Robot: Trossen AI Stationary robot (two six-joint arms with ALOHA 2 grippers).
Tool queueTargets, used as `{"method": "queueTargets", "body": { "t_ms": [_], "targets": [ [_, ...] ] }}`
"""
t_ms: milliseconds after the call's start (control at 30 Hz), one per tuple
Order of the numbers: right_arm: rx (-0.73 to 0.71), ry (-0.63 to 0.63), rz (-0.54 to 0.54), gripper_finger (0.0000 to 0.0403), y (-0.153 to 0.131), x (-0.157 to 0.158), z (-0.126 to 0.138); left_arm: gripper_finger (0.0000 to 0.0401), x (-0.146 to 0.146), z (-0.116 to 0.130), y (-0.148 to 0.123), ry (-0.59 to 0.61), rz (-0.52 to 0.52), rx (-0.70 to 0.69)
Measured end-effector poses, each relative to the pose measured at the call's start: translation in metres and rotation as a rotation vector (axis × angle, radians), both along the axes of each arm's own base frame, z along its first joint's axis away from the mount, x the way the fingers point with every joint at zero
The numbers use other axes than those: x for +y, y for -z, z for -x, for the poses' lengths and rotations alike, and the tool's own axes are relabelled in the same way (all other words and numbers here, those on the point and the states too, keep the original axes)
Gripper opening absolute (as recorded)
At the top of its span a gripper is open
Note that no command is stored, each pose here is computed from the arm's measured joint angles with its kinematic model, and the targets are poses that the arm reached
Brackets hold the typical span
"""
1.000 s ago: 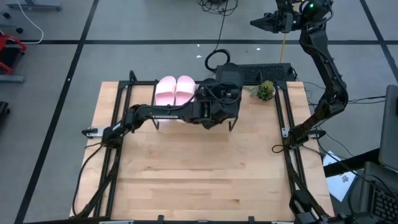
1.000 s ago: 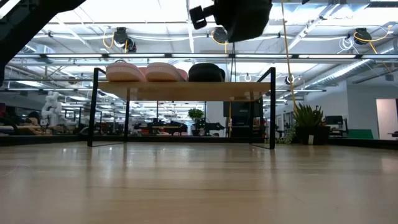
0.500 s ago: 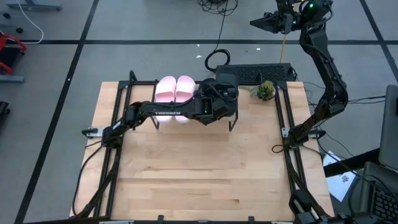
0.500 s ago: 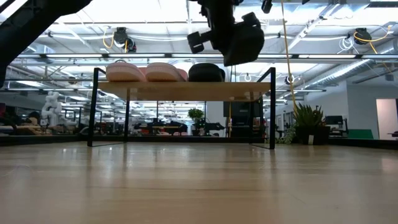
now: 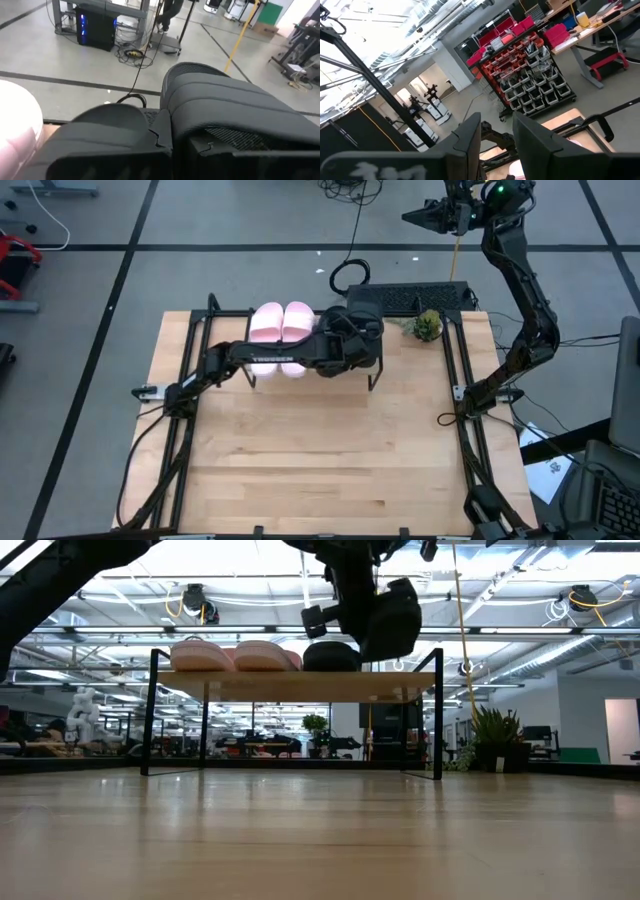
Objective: Pick and place slides into the shelf
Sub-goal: Put the black slides on the shelf
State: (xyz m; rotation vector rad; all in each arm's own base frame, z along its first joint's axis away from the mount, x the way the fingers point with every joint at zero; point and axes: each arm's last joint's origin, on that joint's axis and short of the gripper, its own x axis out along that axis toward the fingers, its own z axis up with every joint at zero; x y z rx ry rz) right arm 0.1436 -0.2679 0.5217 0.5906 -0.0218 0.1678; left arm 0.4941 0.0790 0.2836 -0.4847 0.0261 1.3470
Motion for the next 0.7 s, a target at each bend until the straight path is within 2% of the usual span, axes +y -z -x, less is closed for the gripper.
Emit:
{"method": "queueTargets", "body": {
  "t_ms": [333, 700],
  "targets": [
    [0.0, -0.001, 0.0, 0.0105, 0.0, 0.0, 0.0, 0.0, 0.003, -0.005, 0.014, 0.035, 0.057, 0.005],
    [0.0, -0.001, 0.0, 0.0105, 0.0, 0.0, 0.0, 0.0, 0.003, 0.003, 0.021, 0.001, 0.109, 0.034]
  ]
}}
